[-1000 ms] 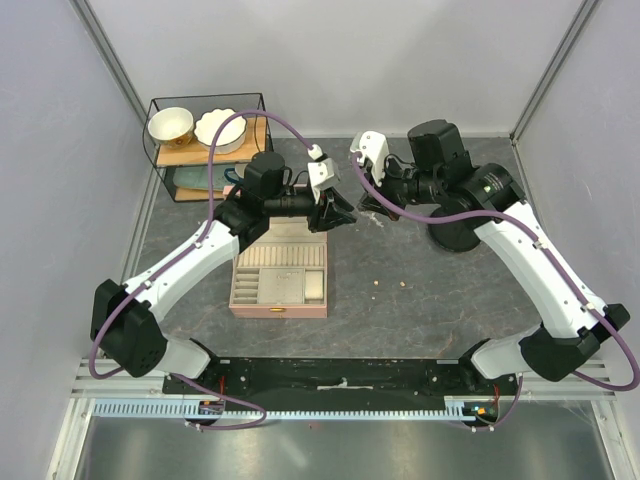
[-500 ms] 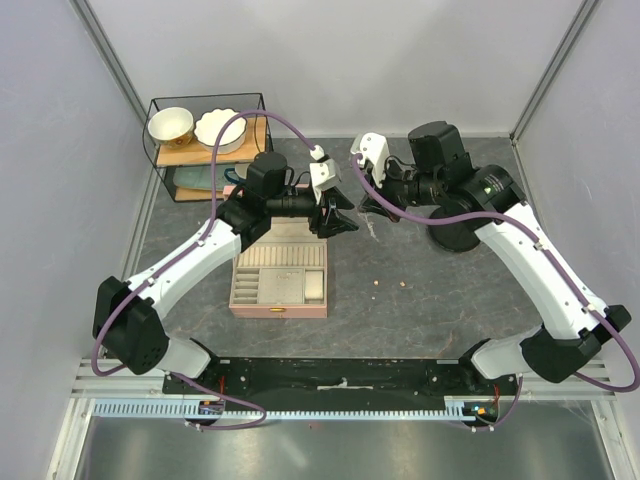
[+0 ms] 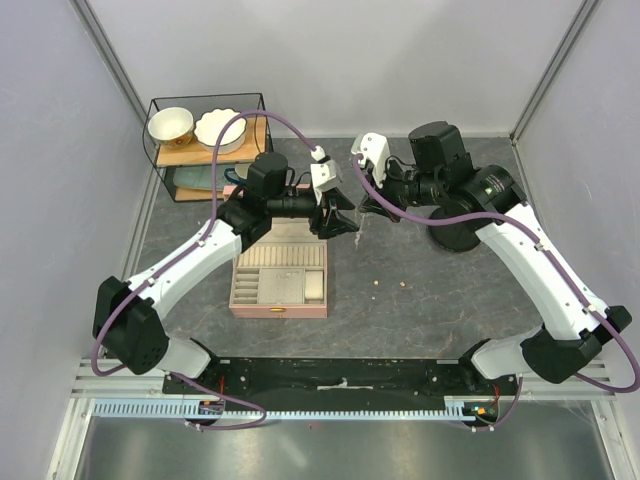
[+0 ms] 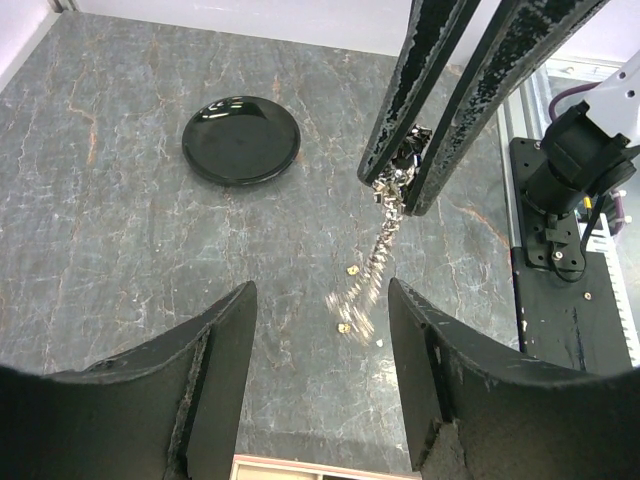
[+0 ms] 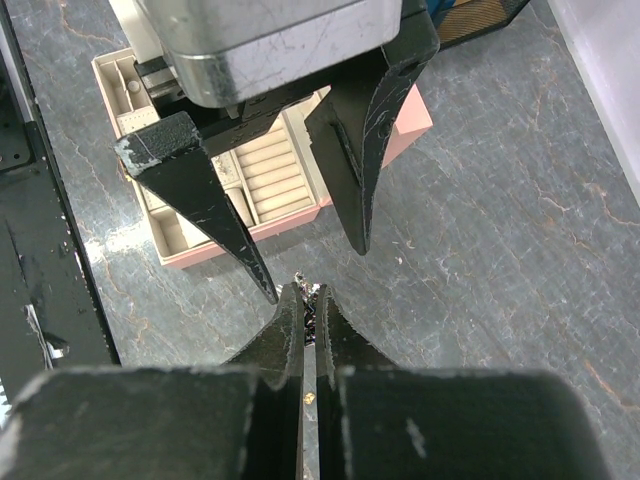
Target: Organize the mixed jewelry
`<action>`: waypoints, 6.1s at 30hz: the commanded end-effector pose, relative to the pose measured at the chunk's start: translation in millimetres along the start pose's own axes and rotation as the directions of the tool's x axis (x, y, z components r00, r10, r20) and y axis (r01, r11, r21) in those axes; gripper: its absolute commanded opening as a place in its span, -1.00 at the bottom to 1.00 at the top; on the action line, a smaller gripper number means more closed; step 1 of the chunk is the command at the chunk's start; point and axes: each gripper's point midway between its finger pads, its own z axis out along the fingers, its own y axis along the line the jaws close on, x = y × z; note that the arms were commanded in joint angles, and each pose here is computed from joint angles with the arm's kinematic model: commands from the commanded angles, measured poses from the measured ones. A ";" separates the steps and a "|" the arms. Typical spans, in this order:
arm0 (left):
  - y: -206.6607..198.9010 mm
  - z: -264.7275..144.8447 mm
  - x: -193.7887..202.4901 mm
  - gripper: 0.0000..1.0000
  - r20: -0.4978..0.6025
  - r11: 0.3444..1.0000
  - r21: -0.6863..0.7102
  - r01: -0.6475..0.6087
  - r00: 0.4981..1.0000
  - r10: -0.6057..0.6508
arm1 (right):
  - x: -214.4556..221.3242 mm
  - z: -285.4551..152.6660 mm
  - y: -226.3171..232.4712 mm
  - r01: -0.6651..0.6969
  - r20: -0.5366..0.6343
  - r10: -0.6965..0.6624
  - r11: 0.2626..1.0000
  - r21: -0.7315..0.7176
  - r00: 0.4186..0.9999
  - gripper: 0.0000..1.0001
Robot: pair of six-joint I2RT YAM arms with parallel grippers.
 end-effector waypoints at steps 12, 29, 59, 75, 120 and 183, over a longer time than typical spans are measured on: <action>9.9 4.6 -30.4 0.25 0.067 0.998 -0.033 -0.056 0.996 0.058 | -9.9 -10.1 5.0 0.020 0.045 -0.020 1.000 0.004 0.999 -1.00; 10.1 14.4 -32.8 0.19 0.074 0.998 -0.043 -0.034 0.997 0.037 | -11.3 -10.2 6.5 0.016 0.051 -0.016 1.000 -0.004 0.999 -1.00; -4.5 17.4 -18.5 -0.38 0.055 0.999 0.006 -0.034 0.998 0.033 | -11.9 -14.2 5.1 0.021 0.054 -0.022 1.000 0.014 0.998 -1.00; -12.9 3.5 -17.2 -0.86 0.042 0.998 -0.020 -0.062 0.997 0.063 | -3.3 -11.3 -7.1 0.019 0.023 -0.021 0.997 0.079 1.000 -1.00; 39.0 -63.7 22.6 -0.96 -0.225 0.912 -0.366 -0.187 0.968 0.109 | 14.3 54.4 -19.3 -0.003 -0.028 0.003 1.000 0.027 1.000 -1.00; 126.5 -171.1 80.4 -0.97 -0.289 0.777 -0.611 -0.152 0.957 -0.039 | -4.0 170.6 -44.7 -0.010 -0.024 0.014 0.988 0.153 1.000 -1.00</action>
